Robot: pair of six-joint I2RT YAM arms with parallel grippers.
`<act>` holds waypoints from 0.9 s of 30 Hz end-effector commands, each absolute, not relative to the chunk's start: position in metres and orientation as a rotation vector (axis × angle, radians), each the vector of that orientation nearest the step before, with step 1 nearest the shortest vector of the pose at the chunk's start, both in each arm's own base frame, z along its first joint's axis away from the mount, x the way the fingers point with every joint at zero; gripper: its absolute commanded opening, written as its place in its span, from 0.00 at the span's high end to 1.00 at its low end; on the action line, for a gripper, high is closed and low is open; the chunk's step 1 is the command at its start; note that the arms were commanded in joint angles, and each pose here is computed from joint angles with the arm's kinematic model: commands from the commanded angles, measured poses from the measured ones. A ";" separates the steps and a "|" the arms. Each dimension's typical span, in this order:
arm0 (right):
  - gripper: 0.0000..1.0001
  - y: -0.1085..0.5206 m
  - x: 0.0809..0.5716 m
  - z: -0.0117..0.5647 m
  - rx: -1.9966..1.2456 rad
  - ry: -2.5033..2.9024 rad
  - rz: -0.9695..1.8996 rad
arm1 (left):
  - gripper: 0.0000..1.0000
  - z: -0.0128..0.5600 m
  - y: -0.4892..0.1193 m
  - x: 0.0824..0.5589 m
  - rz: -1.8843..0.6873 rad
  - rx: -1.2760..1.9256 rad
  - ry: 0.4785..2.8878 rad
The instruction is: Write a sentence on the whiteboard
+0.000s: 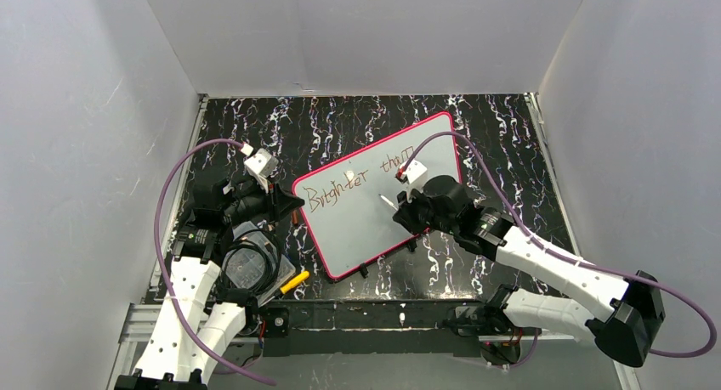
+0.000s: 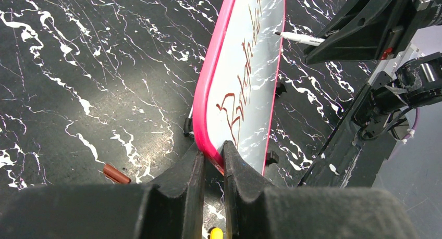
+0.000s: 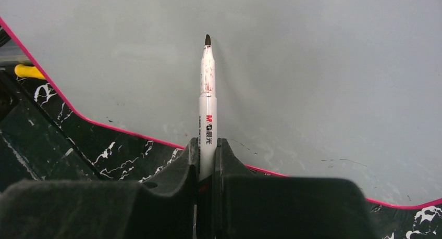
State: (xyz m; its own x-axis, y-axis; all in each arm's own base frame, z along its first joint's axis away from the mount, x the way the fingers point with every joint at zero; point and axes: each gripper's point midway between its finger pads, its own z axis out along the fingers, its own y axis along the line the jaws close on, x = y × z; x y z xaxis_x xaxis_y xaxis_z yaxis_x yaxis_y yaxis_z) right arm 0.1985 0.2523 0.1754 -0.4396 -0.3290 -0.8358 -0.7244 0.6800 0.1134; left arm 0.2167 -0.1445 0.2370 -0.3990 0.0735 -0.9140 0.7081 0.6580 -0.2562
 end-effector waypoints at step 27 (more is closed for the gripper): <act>0.99 0.242 0.208 0.138 -0.708 2.151 0.457 | 1.00 0.225 -0.135 0.221 -0.696 0.648 1.885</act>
